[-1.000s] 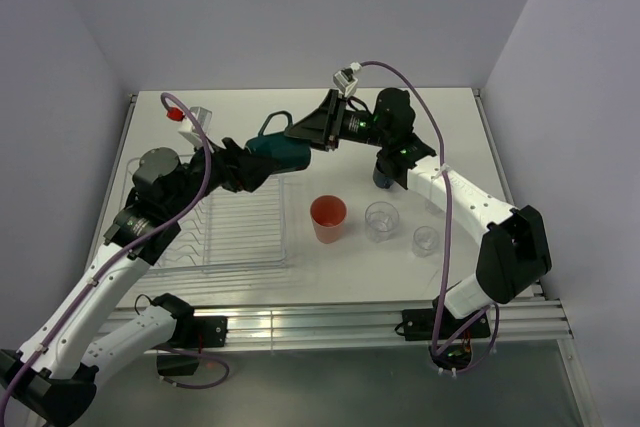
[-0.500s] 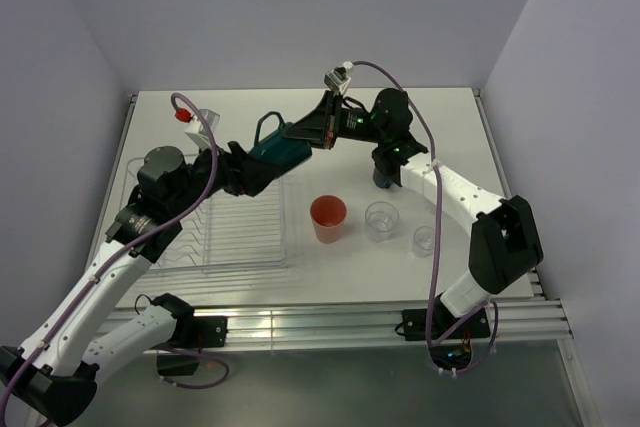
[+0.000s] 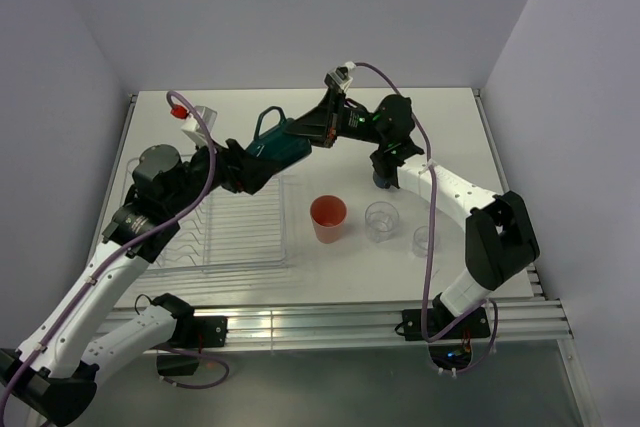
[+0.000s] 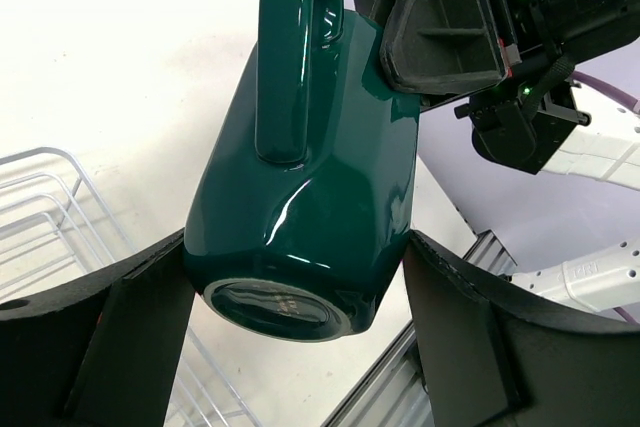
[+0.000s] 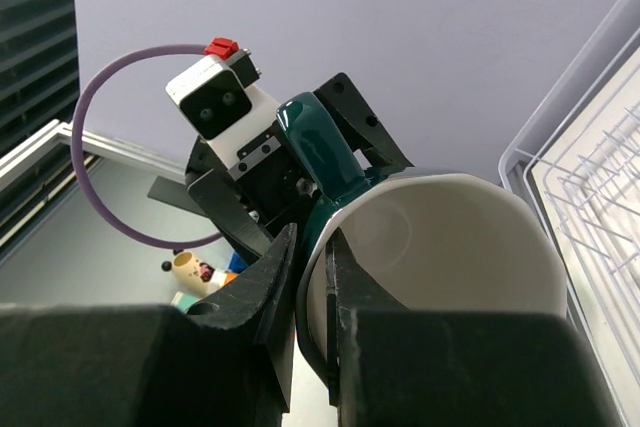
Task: Load the cups into the dish rack
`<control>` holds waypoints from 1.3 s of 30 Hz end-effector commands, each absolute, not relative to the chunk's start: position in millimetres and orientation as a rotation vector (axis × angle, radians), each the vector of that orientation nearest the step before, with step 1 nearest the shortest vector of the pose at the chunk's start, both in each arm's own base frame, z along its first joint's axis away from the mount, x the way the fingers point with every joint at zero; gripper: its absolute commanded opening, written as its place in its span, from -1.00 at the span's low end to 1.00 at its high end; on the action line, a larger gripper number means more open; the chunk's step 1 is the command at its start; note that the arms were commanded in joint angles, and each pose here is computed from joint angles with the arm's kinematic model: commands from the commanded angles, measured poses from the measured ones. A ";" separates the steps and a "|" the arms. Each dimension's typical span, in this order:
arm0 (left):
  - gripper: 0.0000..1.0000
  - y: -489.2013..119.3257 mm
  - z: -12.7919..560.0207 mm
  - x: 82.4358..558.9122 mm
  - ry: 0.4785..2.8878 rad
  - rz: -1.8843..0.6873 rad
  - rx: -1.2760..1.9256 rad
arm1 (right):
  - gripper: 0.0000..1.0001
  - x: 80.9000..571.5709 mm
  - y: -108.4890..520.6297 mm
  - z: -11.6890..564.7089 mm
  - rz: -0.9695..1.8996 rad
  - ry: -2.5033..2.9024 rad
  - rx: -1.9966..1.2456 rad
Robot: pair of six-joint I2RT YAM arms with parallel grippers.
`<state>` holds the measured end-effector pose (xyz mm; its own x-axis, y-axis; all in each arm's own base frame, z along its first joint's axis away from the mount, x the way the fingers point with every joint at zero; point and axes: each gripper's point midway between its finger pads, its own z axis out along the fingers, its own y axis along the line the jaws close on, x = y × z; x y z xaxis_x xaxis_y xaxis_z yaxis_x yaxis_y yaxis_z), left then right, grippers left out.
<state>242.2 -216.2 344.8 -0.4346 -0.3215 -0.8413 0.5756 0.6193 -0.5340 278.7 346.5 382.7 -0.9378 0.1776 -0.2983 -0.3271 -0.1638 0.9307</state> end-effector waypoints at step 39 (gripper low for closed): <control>0.82 -225.0 443.7 231.8 1.438 -1.160 0.242 | -1.00 242.1 336.8 447.7 2.274 1.537 -0.315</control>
